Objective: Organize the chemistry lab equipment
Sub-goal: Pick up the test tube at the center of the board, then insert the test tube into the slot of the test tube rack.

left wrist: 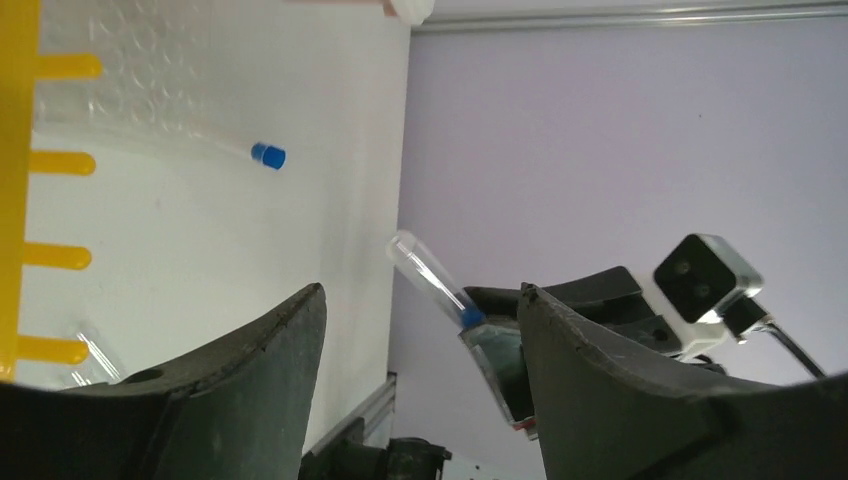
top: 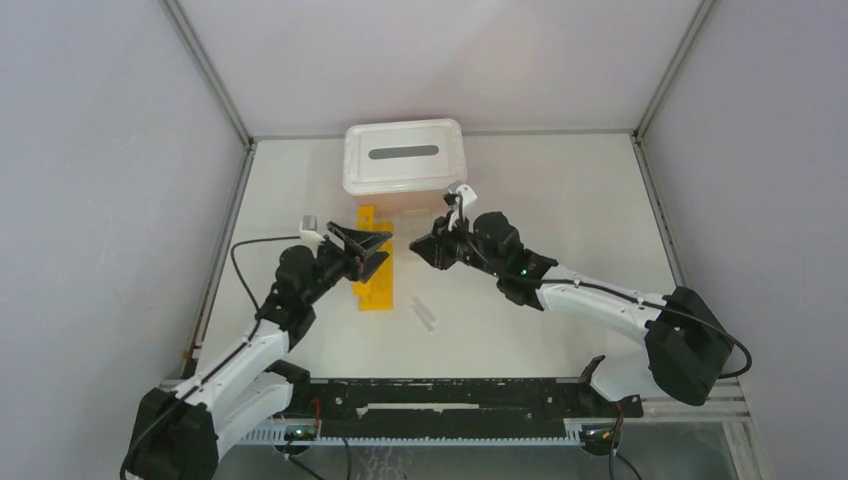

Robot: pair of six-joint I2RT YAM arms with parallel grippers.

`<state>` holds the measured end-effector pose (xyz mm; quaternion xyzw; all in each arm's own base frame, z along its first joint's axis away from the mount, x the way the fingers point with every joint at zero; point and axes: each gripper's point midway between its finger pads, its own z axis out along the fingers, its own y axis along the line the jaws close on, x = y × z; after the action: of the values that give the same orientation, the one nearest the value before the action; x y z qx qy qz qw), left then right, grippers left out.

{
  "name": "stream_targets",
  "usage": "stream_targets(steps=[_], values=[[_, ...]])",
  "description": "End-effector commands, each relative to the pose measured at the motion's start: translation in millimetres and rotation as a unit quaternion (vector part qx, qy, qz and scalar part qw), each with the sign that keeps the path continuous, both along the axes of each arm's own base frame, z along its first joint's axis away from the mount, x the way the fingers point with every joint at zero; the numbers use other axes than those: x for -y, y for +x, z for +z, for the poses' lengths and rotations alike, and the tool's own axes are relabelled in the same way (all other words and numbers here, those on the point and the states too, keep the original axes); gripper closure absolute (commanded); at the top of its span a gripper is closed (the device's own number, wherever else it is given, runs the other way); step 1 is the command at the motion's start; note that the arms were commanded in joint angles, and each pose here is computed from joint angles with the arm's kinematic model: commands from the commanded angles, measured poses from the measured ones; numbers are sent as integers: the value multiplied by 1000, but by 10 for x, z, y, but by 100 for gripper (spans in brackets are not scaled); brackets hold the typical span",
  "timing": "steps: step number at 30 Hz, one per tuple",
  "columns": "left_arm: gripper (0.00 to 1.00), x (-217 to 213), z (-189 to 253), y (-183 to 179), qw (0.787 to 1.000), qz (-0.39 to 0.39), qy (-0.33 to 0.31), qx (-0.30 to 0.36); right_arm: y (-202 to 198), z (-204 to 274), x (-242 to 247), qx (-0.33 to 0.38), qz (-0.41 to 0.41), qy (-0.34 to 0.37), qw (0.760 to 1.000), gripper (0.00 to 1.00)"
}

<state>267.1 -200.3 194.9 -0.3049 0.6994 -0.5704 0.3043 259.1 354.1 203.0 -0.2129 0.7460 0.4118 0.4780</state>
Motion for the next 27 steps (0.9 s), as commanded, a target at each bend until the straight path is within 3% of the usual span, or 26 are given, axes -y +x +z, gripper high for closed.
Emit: stream_targets(steps=[1,8,14,27], values=[[26,-198,194,86,994,46,85,47,144,251,70,8,-28,-60,998,89],[26,-419,164,68,983,84,152,52,390,187,77,-46,-56,-169,983,89],[26,-664,173,26,969,128,205,55,588,-57,59,-98,-80,-276,953,89],[26,-799,213,-63,961,149,223,65,638,-406,114,-140,-112,-404,897,89]])
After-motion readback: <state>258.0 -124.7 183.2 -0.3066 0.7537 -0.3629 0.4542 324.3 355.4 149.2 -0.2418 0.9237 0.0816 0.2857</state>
